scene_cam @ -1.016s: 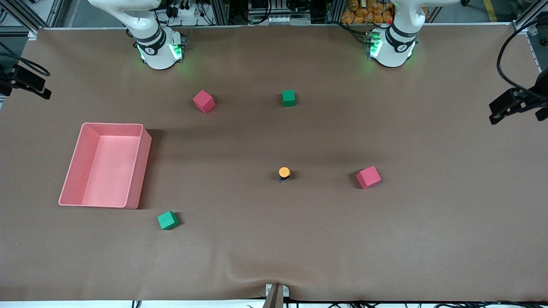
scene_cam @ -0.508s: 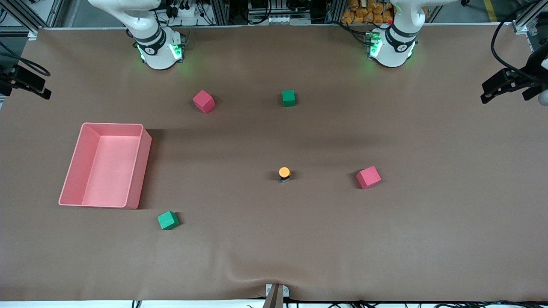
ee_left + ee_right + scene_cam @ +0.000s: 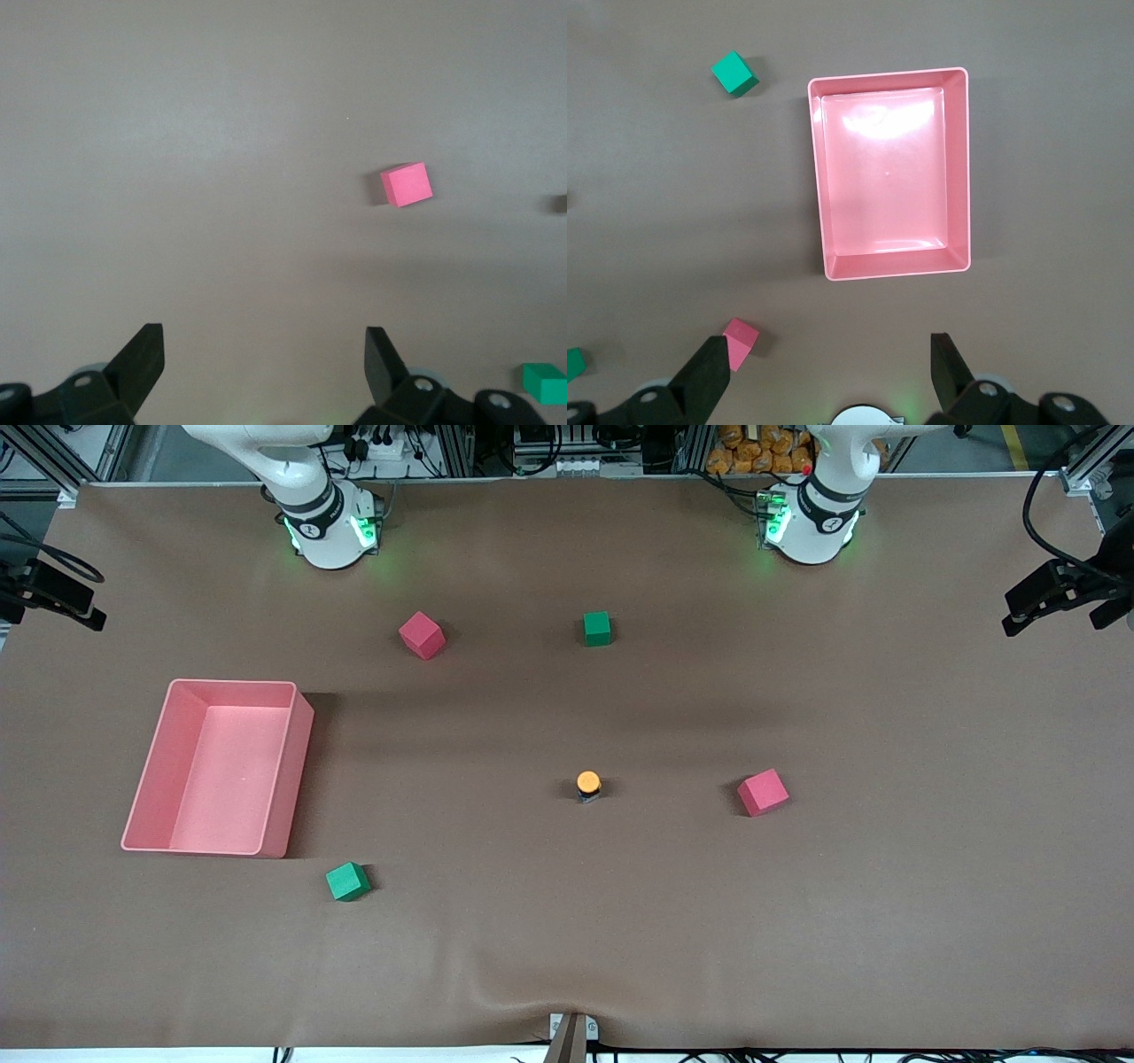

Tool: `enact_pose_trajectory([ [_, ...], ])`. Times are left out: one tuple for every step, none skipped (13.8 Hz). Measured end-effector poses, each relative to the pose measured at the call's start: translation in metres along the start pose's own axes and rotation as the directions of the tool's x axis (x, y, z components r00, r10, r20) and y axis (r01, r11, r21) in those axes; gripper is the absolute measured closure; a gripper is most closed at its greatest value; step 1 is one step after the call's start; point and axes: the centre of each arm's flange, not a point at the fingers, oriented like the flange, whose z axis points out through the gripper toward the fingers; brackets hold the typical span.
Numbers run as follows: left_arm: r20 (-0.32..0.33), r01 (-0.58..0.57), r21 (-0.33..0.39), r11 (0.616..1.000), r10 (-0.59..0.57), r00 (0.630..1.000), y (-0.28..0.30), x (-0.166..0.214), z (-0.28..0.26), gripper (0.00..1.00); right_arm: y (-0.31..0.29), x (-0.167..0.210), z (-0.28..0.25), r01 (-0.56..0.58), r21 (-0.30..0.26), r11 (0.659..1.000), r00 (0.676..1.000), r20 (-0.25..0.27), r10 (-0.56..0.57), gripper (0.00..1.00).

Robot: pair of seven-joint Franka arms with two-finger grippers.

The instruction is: Place and upright button with both arms

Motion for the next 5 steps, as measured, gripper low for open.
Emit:
enact_pose_trajectory([
  [0.001,-0.001,0.000,1.000,0.001,1.000,0.0005,-0.0001,0.0001,0.00,0.0000,0.0000,0.0000,0.000,0.000,1.000,1.000,0.000,0.000,0.00],
  [0.003,-0.003,0.000,1.000,0.003,1.000,0.0015,-0.0003,0.0003,0.00,0.0000,0.0000,0.0000,0.000,0.000,1.000,1.000,0.000,0.000,0.00],
  [0.006,-0.005,0.000,1.000,0.005,1.000,0.0027,-0.0006,0.0007,0.00,0.0000,0.0000,0.0000,0.000,0.000,1.000,1.000,0.000,0.000,0.00],
  [0.011,-0.008,0.001,1.000,0.008,1.000,0.0040,-0.0010,0.0013,0.00,0.0000,0.0000,0.0000,0.000,0.000,1.000,1.000,0.000,0.000,0.00],
  [0.016,-0.010,0.001,1.000,0.010,1.000,0.0055,-0.0013,0.0022,0.00,0.0000,0.0000,0.0000,0.000,0.000,1.000,1.000,0.000,0.000,0.00],
])
